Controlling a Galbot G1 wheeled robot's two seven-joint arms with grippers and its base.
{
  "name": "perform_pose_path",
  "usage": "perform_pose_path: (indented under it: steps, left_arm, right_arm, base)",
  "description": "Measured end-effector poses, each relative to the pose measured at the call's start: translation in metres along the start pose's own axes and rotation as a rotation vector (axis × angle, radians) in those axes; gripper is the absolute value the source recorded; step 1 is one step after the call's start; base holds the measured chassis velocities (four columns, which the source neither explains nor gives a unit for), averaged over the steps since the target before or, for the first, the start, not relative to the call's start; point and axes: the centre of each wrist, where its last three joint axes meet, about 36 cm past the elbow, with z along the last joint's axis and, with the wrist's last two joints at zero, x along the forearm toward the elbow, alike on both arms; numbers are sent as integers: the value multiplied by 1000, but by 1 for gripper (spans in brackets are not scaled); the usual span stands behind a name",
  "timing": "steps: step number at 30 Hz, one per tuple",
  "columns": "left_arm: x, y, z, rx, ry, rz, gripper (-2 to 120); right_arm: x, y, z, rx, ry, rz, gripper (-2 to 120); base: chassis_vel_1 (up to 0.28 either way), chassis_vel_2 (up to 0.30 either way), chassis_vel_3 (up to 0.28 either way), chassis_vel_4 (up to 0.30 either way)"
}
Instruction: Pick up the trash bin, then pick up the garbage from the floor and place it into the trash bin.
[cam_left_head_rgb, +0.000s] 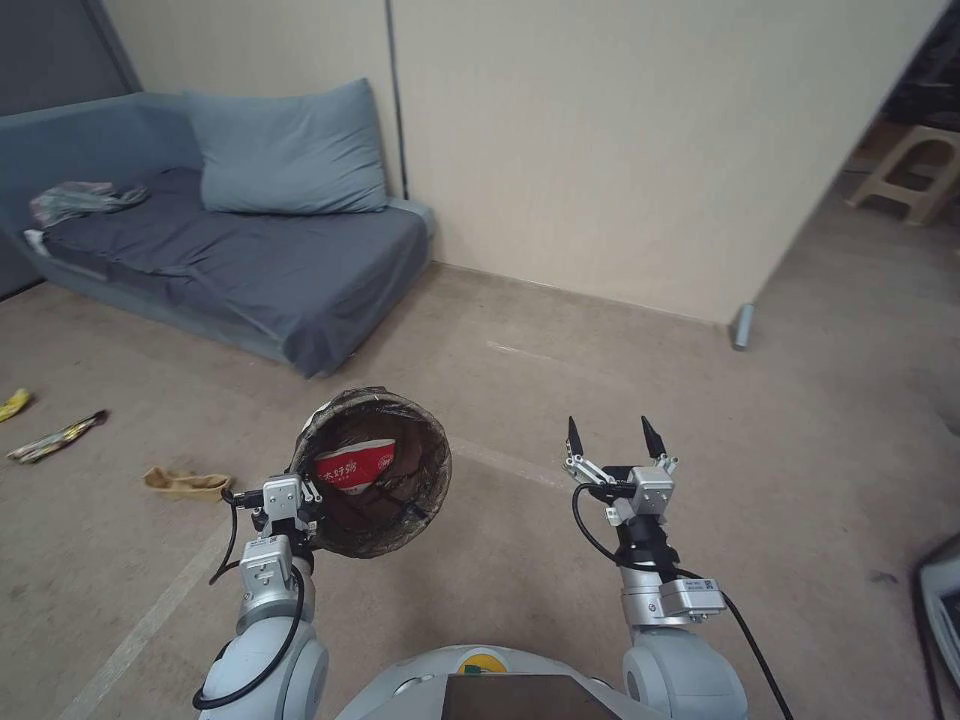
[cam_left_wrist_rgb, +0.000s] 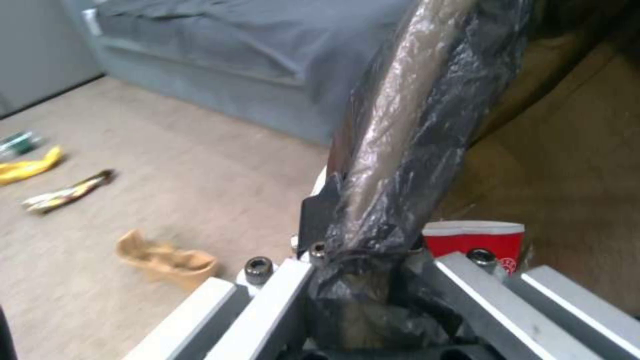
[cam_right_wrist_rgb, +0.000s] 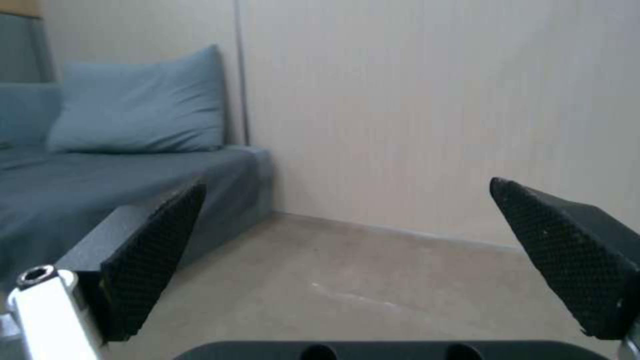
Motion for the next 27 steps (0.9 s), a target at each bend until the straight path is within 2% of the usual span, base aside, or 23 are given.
perform_pose_path:
  steps: [27]
  left_arm:
    - [4,2,-3,-9,-10,4,0]
  right_arm:
    - [-6,-2,0,6,-1,-19,100]
  base:
    - [125,127,125,121]
